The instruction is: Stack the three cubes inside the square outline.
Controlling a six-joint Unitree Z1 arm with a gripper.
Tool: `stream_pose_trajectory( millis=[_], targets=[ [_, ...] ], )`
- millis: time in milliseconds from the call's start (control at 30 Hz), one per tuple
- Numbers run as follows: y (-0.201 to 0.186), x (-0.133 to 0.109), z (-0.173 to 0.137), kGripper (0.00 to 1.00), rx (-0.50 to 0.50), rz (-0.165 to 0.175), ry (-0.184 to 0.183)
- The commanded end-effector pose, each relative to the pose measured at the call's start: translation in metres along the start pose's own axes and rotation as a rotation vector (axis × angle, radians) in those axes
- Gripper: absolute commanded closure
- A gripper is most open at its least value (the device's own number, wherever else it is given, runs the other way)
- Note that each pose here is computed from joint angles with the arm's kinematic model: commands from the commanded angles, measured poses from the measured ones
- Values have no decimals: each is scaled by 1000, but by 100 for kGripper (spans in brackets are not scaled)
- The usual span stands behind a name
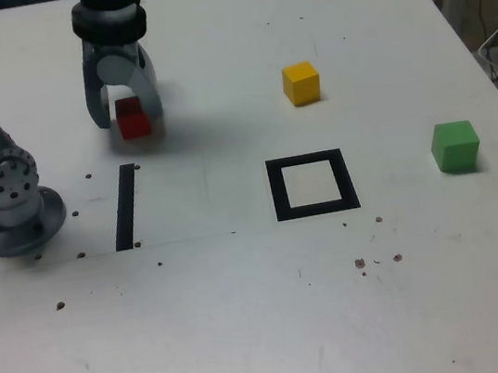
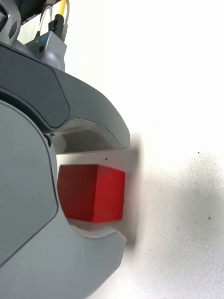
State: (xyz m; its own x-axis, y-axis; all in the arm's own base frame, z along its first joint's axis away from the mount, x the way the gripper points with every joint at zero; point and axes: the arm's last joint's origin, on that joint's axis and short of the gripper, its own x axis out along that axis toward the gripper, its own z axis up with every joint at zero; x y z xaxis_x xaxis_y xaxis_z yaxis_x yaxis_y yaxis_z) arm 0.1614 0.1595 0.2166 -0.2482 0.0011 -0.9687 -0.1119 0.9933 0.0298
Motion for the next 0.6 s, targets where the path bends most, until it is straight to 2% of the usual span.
stream_pose_trajectory(
  millis=[0, 333, 467, 567],
  targets=[
    [0, 1, 1, 58, 5, -1, 2],
    [0, -2, 3, 79, 51, -15, -41],
    [-2, -4, 2, 81, 69, -31, -62],
    [-10, -14, -1, 82, 89, -21, -102]
  ],
)
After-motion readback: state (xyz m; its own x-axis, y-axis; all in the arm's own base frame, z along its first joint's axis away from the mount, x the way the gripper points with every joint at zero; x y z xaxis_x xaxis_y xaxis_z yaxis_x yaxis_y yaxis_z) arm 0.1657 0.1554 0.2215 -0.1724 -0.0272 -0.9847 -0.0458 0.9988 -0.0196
